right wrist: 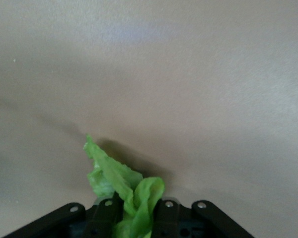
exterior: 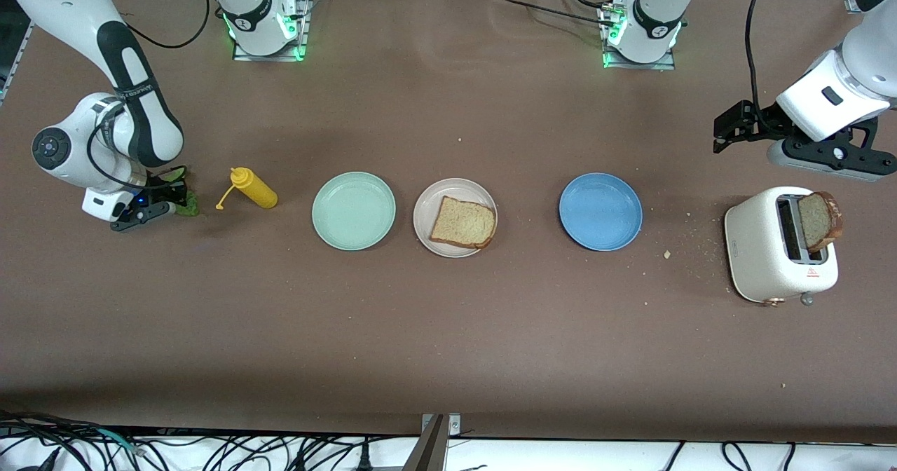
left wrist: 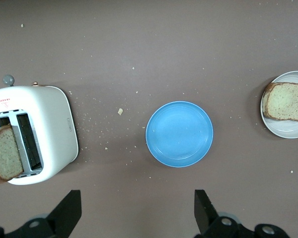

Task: Make sandwich in beige plate with both arms
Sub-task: 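Lift the lettuce leaf with the right gripper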

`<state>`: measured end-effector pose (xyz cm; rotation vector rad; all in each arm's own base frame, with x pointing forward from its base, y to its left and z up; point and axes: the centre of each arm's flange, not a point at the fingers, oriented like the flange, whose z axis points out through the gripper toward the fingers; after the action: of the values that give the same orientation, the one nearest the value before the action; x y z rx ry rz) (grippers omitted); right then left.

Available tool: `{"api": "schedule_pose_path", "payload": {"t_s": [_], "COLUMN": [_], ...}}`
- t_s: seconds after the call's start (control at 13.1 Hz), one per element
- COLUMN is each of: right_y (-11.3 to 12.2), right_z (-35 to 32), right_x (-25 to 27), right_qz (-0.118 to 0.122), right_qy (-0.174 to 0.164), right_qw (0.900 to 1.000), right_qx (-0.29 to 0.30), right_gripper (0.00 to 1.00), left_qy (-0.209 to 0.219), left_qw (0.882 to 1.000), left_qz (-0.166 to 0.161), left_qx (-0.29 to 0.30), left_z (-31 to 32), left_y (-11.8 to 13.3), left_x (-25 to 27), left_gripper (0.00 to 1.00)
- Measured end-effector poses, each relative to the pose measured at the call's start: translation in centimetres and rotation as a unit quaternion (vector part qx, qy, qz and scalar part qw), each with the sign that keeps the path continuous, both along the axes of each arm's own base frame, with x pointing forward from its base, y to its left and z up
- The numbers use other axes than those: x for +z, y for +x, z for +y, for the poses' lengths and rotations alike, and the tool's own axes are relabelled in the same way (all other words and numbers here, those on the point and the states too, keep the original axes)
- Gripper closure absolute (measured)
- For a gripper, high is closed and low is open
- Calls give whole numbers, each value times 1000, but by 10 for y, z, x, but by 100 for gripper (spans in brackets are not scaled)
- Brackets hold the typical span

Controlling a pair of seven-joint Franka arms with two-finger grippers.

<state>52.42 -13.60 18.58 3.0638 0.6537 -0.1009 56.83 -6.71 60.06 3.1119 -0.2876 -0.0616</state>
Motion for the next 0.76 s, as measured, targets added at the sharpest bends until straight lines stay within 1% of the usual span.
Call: {"api": "schedule_pose_path", "payload": {"t_s": [0.23,0.31,0.46,0.61,0.76], "right_y": [15,22,36,46,50], "right_z": [-1,0,2,5,10], "right_x": [18,29,60,101,147], "right_qz": [-16,-14,-5,8,28], "right_qy": [0,5,21,41,59], "right_qw": [1000,1000,1000,999,997], "right_qx": [2,3,6,2,-34], "right_gripper": [83,83,87,87,87], "left_qy": [0,0,0,0,0], "left_qw": [1000,1000,1000,1000,1000], "left_qz": [0,0,0,0,0], "left_qx": [0,0,0,0,0], "left_z": [0,0,0,0,0], "left_y": [0,0,0,0,0], "left_x": [0,0,0,0,0], "left_gripper": [0,0,0,0,0]}}
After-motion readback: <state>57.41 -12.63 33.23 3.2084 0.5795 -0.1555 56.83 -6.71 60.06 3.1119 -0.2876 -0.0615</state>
